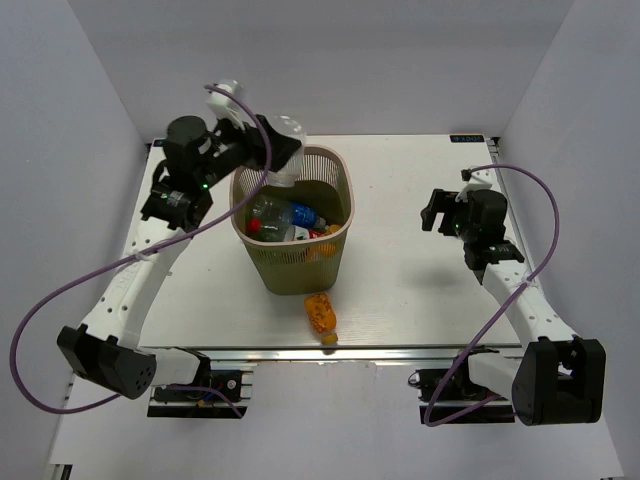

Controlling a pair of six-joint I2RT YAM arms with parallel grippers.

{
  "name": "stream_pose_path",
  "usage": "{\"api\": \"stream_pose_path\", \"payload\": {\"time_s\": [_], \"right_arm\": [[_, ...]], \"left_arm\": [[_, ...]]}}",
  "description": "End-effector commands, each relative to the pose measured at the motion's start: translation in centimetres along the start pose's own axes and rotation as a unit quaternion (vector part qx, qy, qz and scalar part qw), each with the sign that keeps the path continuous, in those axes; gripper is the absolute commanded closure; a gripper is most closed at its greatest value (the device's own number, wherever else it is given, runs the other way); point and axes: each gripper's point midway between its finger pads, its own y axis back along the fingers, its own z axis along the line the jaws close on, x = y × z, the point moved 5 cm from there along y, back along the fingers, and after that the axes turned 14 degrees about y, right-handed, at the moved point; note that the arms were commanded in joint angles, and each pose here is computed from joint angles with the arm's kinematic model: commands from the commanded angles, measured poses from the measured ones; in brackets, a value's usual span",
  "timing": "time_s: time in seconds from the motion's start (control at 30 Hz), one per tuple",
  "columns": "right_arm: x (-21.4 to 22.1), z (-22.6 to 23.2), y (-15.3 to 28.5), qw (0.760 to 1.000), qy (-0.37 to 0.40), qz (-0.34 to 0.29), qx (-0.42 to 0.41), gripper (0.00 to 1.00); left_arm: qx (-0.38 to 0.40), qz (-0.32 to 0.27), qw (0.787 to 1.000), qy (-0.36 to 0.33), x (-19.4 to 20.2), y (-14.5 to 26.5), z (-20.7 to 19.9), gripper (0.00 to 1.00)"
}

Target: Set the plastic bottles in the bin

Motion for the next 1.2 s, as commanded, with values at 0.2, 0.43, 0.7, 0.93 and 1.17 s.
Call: {"api": "stream_pose_path", "payload": {"time_s": [0.2, 0.43, 0.7, 0.93, 1.17], "right_arm": [[-3.0, -5.3, 0.7, 0.997, -0.017, 0.027, 0.071, 0.11], [-2.6, -8.1, 0.9, 0.989, -0.083, 0.031, 0.122, 0.11], [-0.5, -12.1, -0.4, 0.971, -0.132, 0.095, 0.177, 0.11], [-1.7, -13.1, -3.2, 0.958, 0.269, 0.093, -0.032, 0.11], [1.9, -16.1, -2.8, 0.862, 0.397, 0.284, -0.133, 0.11]], "left_arm": [[-0.002, 0.039, 0.999, -0.016, 2.6, -0.5, -0.2, 0.02], [-0.004, 0.023, 0.999, -0.033, 1.5, -0.2, -0.6, 0.02], [-0.159, -0.051, 0.986, -0.028, -1.5, 0.6, 3.8, 0.02], [-0.275, -0.107, 0.954, 0.056, -2.8, 4.0, 13.5, 0.02], [-0.375, -0.126, 0.908, 0.139, -0.1, 6.8, 21.2, 0.02]]}}
